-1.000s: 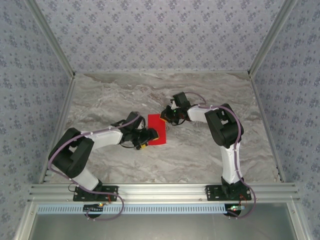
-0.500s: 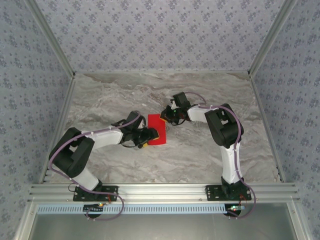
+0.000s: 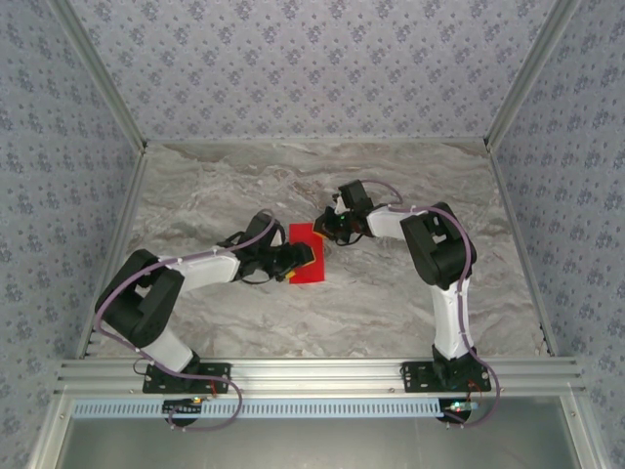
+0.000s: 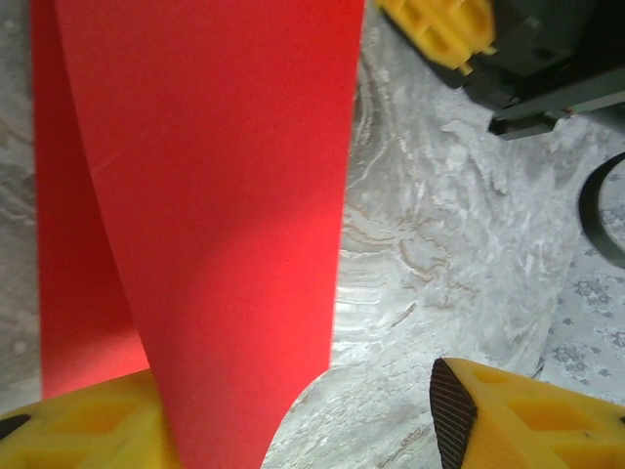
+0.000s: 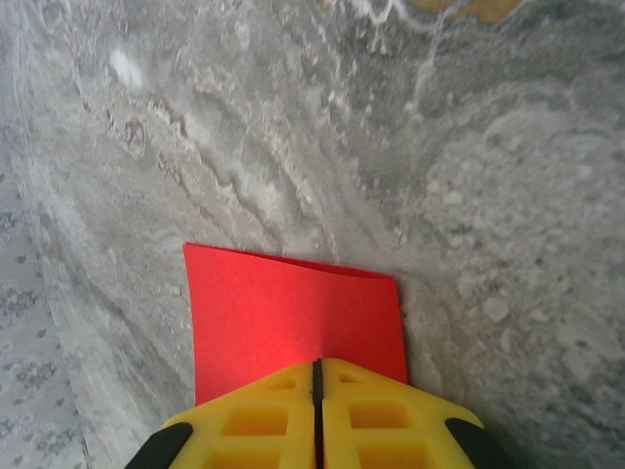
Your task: Fold a paper plane with a square sheet of paper (pick it up from the middle)
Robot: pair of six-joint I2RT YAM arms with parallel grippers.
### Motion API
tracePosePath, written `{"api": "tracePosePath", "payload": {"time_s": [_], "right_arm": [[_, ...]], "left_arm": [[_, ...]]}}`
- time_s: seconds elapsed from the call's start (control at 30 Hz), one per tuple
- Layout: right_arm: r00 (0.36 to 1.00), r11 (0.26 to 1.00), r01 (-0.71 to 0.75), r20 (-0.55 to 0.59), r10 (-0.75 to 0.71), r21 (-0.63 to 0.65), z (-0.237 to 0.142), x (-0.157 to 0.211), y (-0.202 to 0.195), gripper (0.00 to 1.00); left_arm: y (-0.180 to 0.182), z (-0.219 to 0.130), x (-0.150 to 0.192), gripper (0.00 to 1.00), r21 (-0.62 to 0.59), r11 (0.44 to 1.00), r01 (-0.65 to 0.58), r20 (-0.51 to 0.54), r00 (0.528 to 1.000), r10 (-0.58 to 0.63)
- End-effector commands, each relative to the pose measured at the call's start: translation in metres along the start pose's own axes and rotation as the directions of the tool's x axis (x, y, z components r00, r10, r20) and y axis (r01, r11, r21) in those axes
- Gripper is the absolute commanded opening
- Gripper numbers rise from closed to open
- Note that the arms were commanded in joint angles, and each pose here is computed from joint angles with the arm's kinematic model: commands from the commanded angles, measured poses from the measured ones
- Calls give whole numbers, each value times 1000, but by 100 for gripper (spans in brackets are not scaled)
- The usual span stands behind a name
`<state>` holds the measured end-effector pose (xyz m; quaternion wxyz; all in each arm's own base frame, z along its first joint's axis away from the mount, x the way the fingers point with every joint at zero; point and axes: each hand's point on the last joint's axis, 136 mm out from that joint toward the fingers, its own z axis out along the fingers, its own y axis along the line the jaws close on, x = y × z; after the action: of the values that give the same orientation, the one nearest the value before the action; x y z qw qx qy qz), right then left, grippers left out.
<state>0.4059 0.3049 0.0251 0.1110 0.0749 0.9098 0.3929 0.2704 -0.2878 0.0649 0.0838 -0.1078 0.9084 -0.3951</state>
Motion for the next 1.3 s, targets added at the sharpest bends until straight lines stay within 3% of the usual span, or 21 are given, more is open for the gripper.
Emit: {"api": "tracePosePath", "payload": {"time_s": [0.0, 0.2, 0.47, 0.7, 1.0, 1.27], "right_arm": [[996, 998, 67, -51, -68, -19, -19, 15, 5, 9], [984, 988, 150, -96, -153, -32, -47, 45, 10, 9], [967, 990, 141, -212, -141, -15, -37, 91, -1, 3], [959, 992, 123, -259, -114, 19, -23, 104, -17, 2], [951, 983, 150, -286, -115, 102, -22, 111, -39, 1], [963, 997, 81, -259, -79, -4, -30, 103, -17, 0]], "left_arm": [[-11, -8, 0, 61, 56, 998, -30, 10, 1000, 29], [-1, -5, 6, 59, 47, 999, -10, -1, 1000, 10], [-2, -5, 7, 52, 54, 998, -31, -5, 999, 31], [-4, -7, 10, 49, 68, 997, -41, -15, 999, 42], [-34, -17, 10, 46, 196, 976, -99, 3, 995, 100], [-42, -3, -2, 45, 244, 966, -82, 19, 997, 79]]}}
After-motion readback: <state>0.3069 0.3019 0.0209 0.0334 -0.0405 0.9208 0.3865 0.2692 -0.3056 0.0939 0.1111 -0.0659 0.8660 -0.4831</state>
